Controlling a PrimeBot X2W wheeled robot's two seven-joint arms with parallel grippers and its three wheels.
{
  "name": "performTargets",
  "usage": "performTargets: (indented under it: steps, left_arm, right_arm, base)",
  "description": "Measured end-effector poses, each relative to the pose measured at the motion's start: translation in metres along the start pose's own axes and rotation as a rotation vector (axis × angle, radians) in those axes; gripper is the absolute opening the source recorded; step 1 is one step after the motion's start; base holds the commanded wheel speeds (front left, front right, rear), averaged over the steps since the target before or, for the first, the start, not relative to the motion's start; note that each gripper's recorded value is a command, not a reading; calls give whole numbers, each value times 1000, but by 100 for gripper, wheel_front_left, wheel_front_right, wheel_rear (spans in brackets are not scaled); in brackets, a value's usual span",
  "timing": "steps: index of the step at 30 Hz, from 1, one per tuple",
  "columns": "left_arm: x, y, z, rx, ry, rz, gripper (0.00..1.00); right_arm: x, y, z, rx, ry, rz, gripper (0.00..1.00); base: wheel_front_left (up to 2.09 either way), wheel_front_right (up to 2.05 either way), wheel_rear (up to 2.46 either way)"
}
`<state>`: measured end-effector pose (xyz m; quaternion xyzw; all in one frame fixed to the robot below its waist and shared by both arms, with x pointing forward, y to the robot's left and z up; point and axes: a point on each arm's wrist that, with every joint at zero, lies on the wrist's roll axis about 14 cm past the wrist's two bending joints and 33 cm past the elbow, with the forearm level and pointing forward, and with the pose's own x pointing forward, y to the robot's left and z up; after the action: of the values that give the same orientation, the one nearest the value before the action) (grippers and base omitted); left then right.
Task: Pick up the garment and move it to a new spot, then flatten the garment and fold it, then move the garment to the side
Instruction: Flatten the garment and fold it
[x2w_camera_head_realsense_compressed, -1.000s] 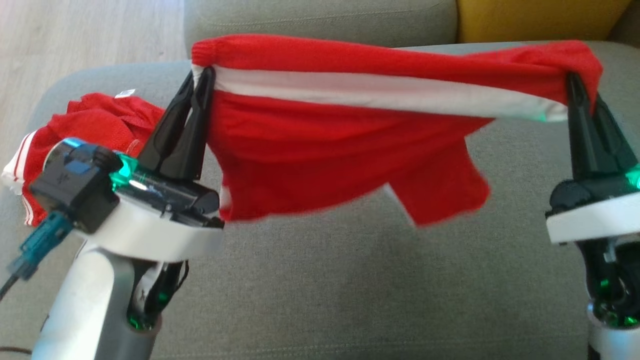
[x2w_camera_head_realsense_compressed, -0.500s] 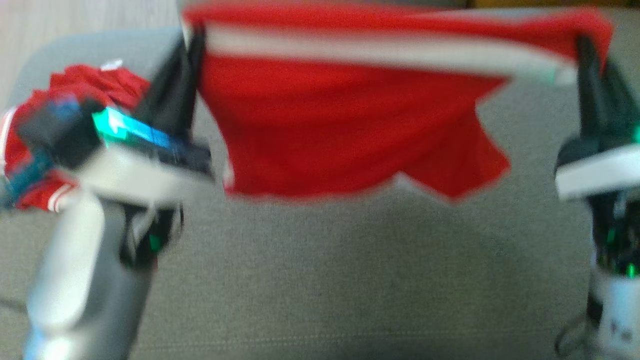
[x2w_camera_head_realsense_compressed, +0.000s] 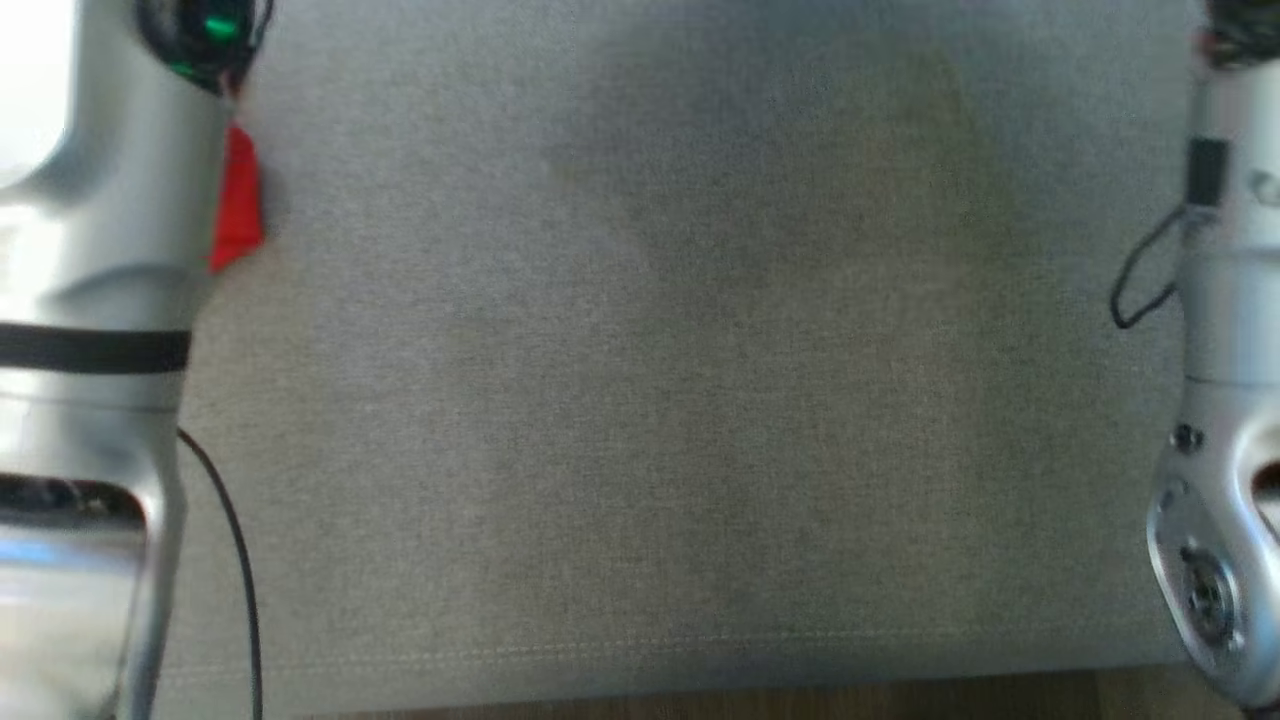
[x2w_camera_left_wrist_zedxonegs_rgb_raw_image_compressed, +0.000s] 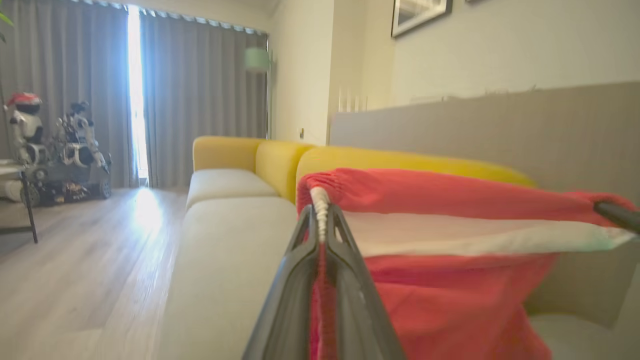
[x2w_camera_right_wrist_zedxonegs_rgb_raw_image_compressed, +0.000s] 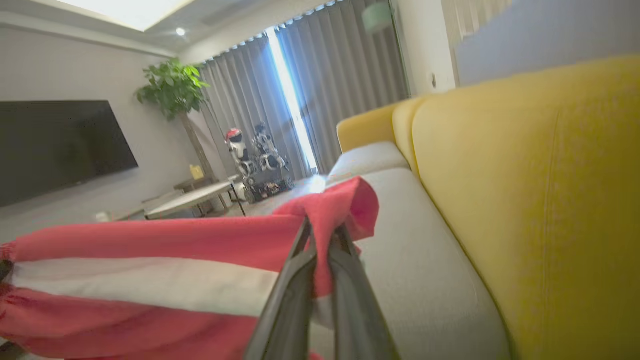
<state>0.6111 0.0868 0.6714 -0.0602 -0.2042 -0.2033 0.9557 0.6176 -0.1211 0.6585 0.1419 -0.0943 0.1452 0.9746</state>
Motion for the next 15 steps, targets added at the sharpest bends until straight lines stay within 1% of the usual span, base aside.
performTargets:
  steps: [2,3,6,8,12,15]
  left_arm:
    - [-3,-2,-37,-7,95,-2,0]
    - [-7,-4,-56,-34,143,6,0]
    - [-29,-11,-107,-121,273,38,0]
    - [-50,-12,-138,-163,360,68,0]
    - [-104,-19,-187,-253,523,137,0]
    - [-135,-28,-203,-305,588,163,0]
  right_arm:
    - [6,-10,-34,8,83,-27,0]
    - [5,-15,-55,13,133,-43,0]
    - [-11,-30,-117,37,292,-97,0]
    - [-26,-38,-151,42,393,-126,0]
    - [-62,-46,-202,74,548,-175,0]
    - [-93,-47,-231,104,634,-204,0]
  base:
    - [0,0,0]
    - [0,0,0]
    - [0,0,0]
    - [0,0,0]
    - [0,0,0]
    - [0,0,0]
